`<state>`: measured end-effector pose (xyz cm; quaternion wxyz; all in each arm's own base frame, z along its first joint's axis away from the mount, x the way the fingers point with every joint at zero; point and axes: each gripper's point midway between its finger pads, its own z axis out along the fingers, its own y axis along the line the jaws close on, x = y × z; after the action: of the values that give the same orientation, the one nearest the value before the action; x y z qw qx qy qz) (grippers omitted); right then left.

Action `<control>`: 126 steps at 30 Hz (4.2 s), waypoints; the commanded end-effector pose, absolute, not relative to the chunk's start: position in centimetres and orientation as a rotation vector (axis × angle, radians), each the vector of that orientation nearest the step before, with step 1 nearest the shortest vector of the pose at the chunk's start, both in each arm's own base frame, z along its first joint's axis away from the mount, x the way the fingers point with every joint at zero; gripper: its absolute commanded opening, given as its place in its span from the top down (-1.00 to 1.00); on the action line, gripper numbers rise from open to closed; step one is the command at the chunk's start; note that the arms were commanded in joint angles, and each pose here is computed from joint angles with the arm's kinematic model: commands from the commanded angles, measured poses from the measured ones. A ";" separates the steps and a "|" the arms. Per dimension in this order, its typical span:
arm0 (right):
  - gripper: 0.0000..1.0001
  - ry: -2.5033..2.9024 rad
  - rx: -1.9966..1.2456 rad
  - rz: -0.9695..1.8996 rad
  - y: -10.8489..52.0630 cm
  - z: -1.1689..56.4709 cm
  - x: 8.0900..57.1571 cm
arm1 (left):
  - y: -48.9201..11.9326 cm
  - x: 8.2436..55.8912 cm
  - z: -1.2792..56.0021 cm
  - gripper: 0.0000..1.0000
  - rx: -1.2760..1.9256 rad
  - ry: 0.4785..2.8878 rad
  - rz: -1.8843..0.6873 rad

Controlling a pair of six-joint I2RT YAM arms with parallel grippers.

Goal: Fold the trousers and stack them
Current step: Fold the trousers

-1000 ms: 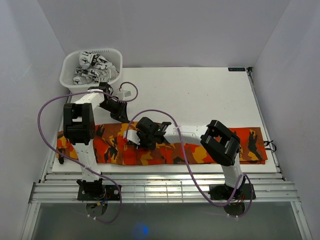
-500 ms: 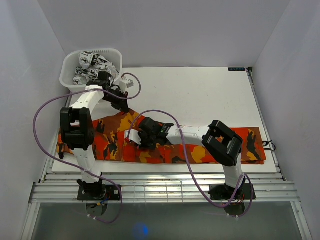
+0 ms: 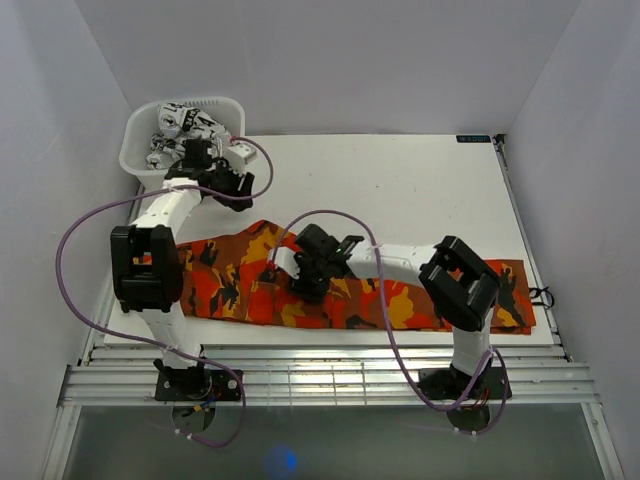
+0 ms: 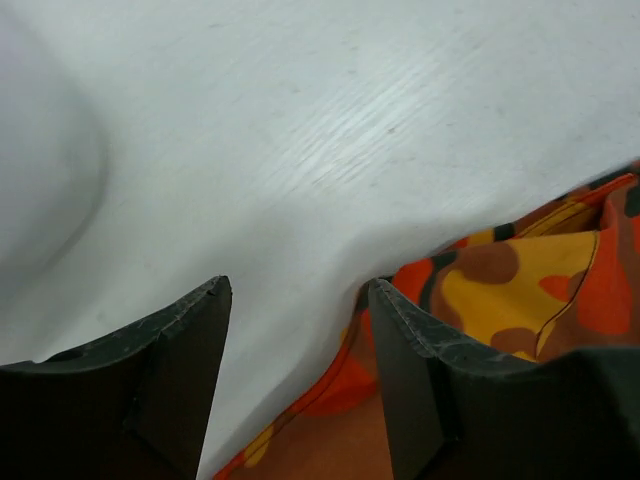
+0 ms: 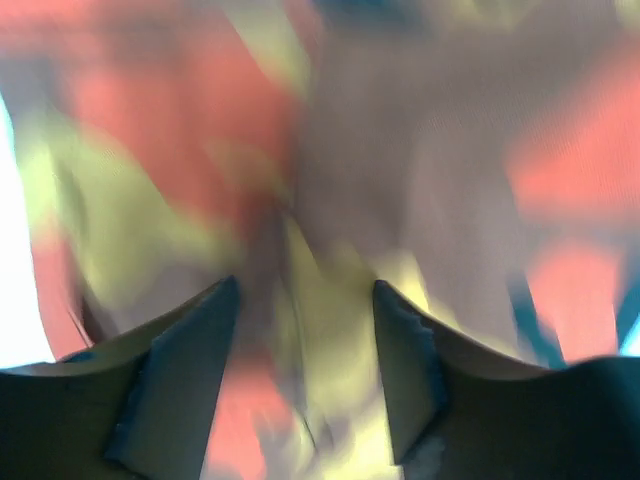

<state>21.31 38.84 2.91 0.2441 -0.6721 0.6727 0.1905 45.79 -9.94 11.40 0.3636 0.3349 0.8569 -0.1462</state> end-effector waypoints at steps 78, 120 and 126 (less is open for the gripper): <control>-0.64 2.887 -0.178 0.078 -18.3 2.8 27.7 | 1.9 32.4 10.1 -0.25 0.160 2.521 -0.585; 0.84 2.854 -0.178 0.286 -18.7 8.0 27.6 | 2.2 33.6 12.6 -0.27 0.223 2.422 -0.520; 0.84 2.878 -0.205 0.177 -19.6 6.5 26.9 | 2.3 33.4 12.5 -0.27 0.227 2.425 -0.511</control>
<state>26.75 -17.59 6.51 0.1162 -0.0603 0.9859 0.1044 32.84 2.62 10.56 0.2876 0.0642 0.9349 -0.1978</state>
